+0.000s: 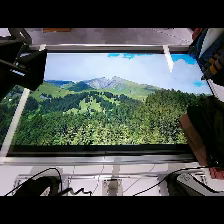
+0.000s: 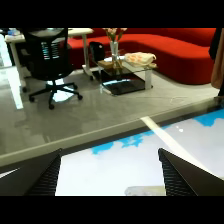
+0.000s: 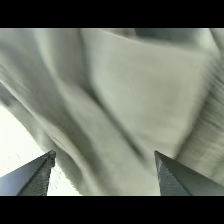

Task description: Fold the clothes and pants, and hang the long-sleeved shirts on hangers.

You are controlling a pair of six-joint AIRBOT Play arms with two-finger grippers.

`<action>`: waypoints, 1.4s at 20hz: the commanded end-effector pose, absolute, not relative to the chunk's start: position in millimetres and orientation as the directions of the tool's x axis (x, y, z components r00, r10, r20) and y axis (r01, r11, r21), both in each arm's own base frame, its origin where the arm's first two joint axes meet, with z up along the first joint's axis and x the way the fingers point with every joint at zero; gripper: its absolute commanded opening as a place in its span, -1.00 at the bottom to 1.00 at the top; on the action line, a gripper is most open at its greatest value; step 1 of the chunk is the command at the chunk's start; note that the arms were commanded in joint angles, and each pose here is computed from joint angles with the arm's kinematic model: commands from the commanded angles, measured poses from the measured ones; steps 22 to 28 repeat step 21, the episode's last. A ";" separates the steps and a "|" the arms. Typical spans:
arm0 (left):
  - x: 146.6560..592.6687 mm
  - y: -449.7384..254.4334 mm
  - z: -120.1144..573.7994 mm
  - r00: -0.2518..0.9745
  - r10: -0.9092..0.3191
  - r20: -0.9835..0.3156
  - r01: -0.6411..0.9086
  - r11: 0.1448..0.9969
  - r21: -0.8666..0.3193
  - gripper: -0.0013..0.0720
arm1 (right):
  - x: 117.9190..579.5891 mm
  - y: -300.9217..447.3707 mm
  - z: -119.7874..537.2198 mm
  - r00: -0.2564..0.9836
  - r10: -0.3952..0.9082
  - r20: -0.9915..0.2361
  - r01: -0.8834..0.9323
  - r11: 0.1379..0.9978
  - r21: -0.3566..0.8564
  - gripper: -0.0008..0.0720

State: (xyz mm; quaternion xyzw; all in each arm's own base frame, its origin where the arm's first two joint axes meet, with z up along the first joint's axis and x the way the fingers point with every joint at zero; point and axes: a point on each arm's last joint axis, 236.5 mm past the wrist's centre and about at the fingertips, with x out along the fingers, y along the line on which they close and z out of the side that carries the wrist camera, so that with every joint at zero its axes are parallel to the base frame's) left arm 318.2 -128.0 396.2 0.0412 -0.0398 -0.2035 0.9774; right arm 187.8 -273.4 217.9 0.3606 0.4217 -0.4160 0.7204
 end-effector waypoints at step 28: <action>318.1 -127.7 396.4 0.914 -0.400 0.062 0.394 0.914 0.097 0.93 | 332.4 27.3 317.5 0.689 0.076 -0.721 -0.019 0.996 0.086 -0.92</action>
